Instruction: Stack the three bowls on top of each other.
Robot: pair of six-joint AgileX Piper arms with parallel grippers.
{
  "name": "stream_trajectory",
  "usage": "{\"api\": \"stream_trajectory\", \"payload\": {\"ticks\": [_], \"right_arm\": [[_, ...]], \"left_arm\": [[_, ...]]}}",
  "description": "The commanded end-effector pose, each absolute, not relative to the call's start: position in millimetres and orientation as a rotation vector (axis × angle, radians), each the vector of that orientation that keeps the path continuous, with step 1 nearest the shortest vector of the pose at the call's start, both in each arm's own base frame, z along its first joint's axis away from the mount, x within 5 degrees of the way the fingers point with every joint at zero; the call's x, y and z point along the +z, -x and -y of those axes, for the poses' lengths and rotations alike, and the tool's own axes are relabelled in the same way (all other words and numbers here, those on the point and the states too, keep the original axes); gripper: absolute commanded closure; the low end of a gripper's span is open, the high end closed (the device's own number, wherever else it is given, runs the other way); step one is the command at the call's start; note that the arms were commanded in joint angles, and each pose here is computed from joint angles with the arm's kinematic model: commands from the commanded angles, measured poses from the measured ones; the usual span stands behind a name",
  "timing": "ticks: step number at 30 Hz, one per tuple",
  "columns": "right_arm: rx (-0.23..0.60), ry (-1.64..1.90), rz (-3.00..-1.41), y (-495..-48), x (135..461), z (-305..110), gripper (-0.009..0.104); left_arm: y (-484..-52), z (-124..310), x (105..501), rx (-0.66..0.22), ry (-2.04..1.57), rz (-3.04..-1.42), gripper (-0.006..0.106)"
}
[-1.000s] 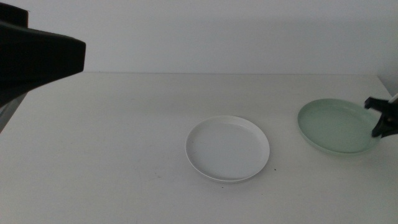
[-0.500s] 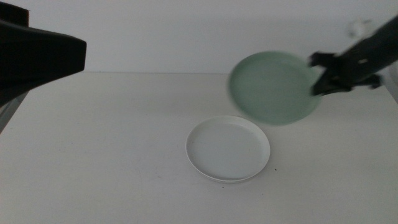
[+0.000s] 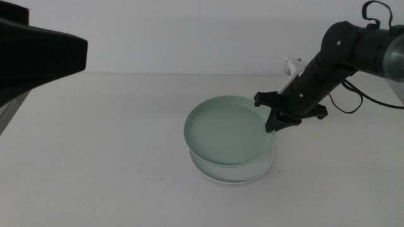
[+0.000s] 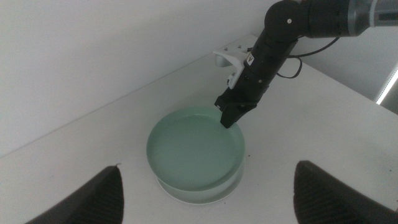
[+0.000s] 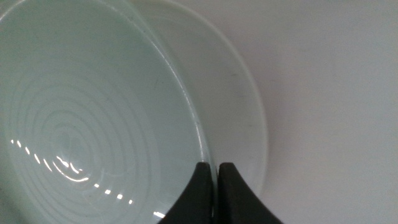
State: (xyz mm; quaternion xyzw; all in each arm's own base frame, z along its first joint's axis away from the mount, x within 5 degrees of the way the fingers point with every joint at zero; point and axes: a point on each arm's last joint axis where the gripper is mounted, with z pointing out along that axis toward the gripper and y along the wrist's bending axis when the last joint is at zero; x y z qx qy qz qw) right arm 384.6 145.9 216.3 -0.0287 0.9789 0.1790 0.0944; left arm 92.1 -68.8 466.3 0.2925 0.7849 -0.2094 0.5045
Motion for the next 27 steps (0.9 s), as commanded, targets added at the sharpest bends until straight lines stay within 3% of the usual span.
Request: {"api": "stream_trajectory", "payload": {"ticks": [1,14,17,22,23,27], "right_arm": [[0.486,0.065,-2.917,-386,213,-143,0.097],[0.464,0.075,-2.976,-385,200,-143,0.094],[0.463,0.090,-2.975,-385,200,-143,0.072],[0.460,0.135,-2.966,-385,201,-143,0.009],[0.462,0.187,-2.959,-384,203,-143,0.002],[0.442,0.341,-2.920,-375,228,-138,0.003]], "left_arm": [[-92,69,467,-0.515,-0.696,-1.883,0.007],[-92,69,468,-0.514,-0.697,-1.881,0.007],[-92,69,468,-0.514,-0.697,-1.881,0.007],[-92,69,468,-0.514,-0.697,-1.881,0.007],[-92,69,468,-0.514,-0.697,-1.881,0.007],[-92,69,468,-0.514,-0.697,-1.881,0.007]]}}
